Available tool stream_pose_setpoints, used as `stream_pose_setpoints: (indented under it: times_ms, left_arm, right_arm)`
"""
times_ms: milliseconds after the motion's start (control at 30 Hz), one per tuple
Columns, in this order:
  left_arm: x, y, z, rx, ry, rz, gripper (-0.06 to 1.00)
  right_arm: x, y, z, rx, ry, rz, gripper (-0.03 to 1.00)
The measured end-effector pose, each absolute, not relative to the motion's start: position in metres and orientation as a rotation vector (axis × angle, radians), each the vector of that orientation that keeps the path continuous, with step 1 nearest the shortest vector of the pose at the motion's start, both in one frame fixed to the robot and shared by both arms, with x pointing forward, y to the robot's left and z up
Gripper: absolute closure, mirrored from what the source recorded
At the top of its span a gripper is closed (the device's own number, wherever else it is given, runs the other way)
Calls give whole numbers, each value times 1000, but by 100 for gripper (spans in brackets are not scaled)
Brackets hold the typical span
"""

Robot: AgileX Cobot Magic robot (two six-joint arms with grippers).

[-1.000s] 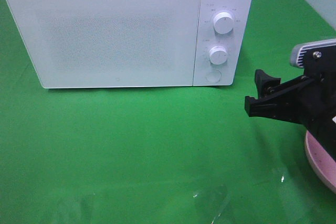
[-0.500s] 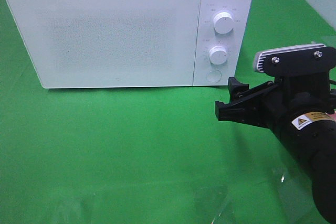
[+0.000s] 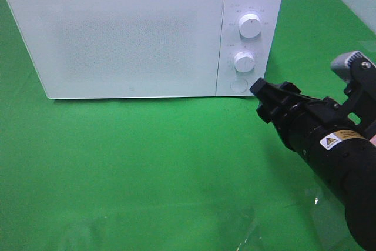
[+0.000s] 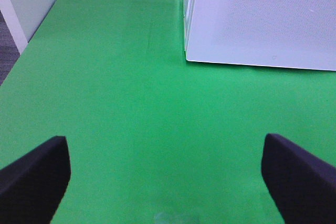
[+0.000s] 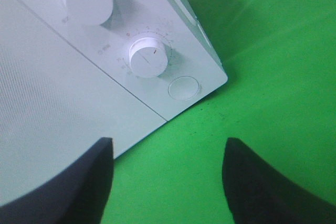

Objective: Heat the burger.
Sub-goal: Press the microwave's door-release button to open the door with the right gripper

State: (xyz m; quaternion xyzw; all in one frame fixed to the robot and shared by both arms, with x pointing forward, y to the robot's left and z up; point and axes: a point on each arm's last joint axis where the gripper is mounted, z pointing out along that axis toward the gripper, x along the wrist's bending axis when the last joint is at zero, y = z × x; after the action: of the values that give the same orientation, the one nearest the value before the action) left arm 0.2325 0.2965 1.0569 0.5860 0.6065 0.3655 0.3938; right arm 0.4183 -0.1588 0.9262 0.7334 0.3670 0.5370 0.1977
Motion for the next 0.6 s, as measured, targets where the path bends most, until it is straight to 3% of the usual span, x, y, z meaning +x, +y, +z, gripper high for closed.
stream_pose_setpoints:
  times_ms: [100, 167, 267, 467, 567, 600]
  left_arm:
    - [232, 296, 1057, 1487, 1539, 927, 4]
    - [232, 296, 1057, 1487, 1539, 927, 4]
    - [232, 296, 1057, 1487, 1539, 927, 4]
    - [232, 296, 1057, 1487, 1539, 927, 4]
    - [232, 296, 1057, 1487, 1539, 927, 4]
    - [232, 296, 1057, 1487, 1539, 927, 4]
  right_arm:
    - [418, -159, 926, 2168, 895, 1573, 46]
    - [418, -159, 926, 2334, 675, 1670, 58]
    - [418, -158, 926, 2370, 625, 1694, 62]
    - [418, -157, 926, 2524, 387, 1785, 87]
    - [418, -157, 926, 2535, 368, 1789, 90]
    - [418, -157, 925, 2570, 332, 1789, 95]
